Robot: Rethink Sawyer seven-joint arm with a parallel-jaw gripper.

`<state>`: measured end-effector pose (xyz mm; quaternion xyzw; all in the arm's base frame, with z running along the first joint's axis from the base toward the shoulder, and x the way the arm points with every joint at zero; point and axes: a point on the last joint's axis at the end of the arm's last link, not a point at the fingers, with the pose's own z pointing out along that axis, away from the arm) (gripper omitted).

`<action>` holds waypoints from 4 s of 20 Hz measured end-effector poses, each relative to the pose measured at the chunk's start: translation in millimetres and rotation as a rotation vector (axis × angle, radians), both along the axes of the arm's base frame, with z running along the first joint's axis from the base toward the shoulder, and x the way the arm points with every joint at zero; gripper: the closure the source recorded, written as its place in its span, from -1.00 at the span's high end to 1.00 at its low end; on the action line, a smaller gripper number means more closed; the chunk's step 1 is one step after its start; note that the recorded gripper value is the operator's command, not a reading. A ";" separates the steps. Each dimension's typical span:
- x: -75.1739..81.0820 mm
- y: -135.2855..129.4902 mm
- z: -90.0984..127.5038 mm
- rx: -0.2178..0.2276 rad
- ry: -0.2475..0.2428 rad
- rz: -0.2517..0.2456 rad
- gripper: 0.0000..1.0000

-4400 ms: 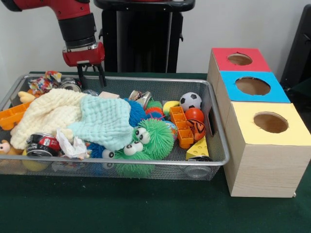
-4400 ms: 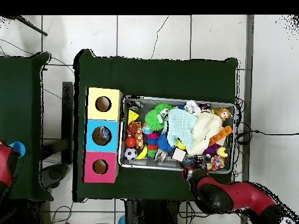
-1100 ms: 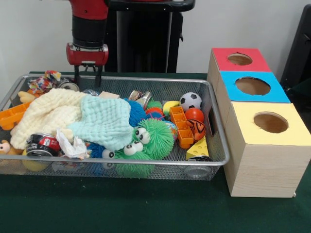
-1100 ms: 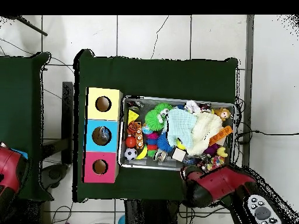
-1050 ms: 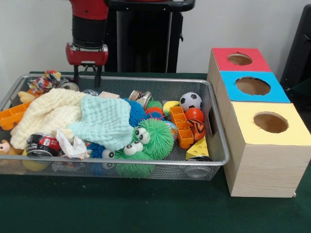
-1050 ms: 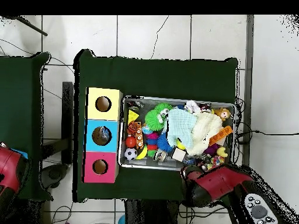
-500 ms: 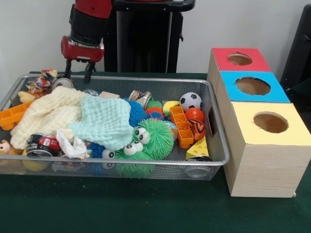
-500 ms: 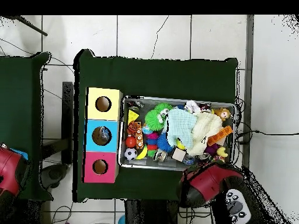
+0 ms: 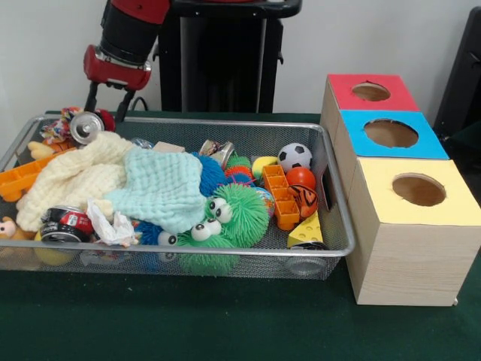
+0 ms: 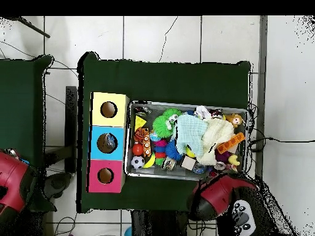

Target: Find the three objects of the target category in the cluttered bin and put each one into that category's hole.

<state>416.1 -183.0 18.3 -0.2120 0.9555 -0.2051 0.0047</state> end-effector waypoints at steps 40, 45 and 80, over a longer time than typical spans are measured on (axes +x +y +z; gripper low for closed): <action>4.0 -53.8 -0.6 0.163 -0.153 -0.423 -1.00; 3.1 -52.2 2.1 0.201 -0.167 -0.459 -1.00; 42.4 -41.0 32.8 0.325 -0.243 -0.528 1.00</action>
